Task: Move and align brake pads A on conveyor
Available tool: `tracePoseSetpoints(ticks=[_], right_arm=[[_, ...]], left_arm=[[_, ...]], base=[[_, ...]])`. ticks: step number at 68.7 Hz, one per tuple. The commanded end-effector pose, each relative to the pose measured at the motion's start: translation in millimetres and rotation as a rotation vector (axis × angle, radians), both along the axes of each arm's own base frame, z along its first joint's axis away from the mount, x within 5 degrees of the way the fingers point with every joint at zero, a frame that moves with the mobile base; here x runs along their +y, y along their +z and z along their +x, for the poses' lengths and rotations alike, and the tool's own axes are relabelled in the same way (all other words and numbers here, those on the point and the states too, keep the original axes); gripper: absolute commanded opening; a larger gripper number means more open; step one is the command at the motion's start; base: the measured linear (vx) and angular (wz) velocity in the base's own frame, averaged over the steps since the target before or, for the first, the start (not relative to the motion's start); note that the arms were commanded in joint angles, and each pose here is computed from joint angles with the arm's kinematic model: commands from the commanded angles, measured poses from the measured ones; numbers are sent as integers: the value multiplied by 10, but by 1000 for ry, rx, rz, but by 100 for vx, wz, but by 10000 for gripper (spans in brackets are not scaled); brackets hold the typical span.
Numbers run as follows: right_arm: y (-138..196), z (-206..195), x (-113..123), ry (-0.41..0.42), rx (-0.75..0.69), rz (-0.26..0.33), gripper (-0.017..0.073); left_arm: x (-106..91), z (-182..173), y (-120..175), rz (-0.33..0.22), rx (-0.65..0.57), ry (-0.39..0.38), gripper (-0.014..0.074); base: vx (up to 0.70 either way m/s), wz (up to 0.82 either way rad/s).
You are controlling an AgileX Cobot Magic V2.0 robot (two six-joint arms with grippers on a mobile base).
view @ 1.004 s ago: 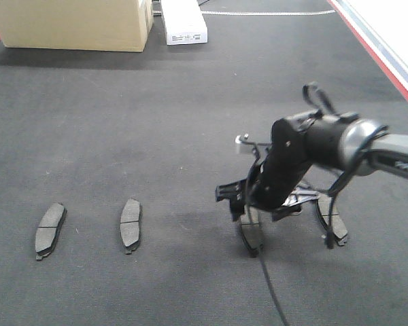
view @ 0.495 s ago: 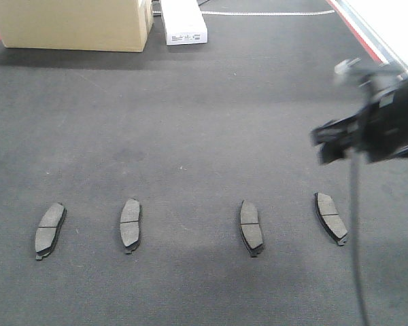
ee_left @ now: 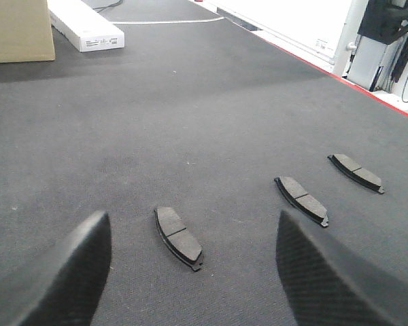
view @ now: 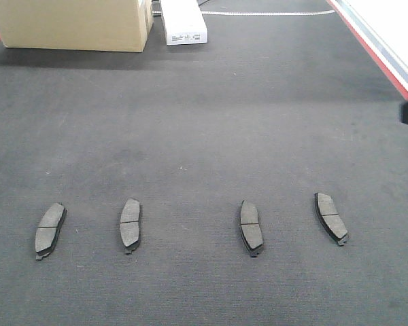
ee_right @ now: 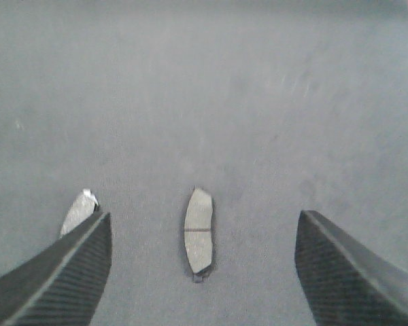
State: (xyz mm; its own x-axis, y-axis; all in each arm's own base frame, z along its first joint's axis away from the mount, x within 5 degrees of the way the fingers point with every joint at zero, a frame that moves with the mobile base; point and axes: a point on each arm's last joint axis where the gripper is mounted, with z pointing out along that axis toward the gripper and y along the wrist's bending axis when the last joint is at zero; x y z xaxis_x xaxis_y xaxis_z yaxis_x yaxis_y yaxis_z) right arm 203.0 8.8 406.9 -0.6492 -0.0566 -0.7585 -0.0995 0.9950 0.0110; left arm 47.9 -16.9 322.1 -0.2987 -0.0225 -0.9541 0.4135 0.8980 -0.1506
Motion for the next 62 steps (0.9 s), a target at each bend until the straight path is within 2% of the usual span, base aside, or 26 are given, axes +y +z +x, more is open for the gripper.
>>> tracePoseSetpoints(ticks=[1, 17, 32, 43, 56, 62], right_arm=[[60, -279, -24, -17, -165, -6, 544], [-203, -1052, -25, -11, -357, -10, 544], [-501, -1560, -15, 8, -524, -18, 544], [-748, -1788, 29, 61, -622, -13, 544], [-962, -1915, 49, 86, -730, -19, 542], [-1037, -1894, 44, 80, -729, -22, 535]], left_arm=[[-24, 11, 117, -33, -59, -19, 503], [-24, 11, 117, -33, -59, -19, 503], [-24, 11, 118, -31, -61, -20, 503], [-24, 11, 119, 57, -108, -43, 503], [-22, 8, 121, 104, -136, -56, 495], [-24, 8, 125, 105, -143, -58, 448]], base=[[0, 0], [0, 0], [0, 0], [0, 0], [0, 0], [0, 0]])
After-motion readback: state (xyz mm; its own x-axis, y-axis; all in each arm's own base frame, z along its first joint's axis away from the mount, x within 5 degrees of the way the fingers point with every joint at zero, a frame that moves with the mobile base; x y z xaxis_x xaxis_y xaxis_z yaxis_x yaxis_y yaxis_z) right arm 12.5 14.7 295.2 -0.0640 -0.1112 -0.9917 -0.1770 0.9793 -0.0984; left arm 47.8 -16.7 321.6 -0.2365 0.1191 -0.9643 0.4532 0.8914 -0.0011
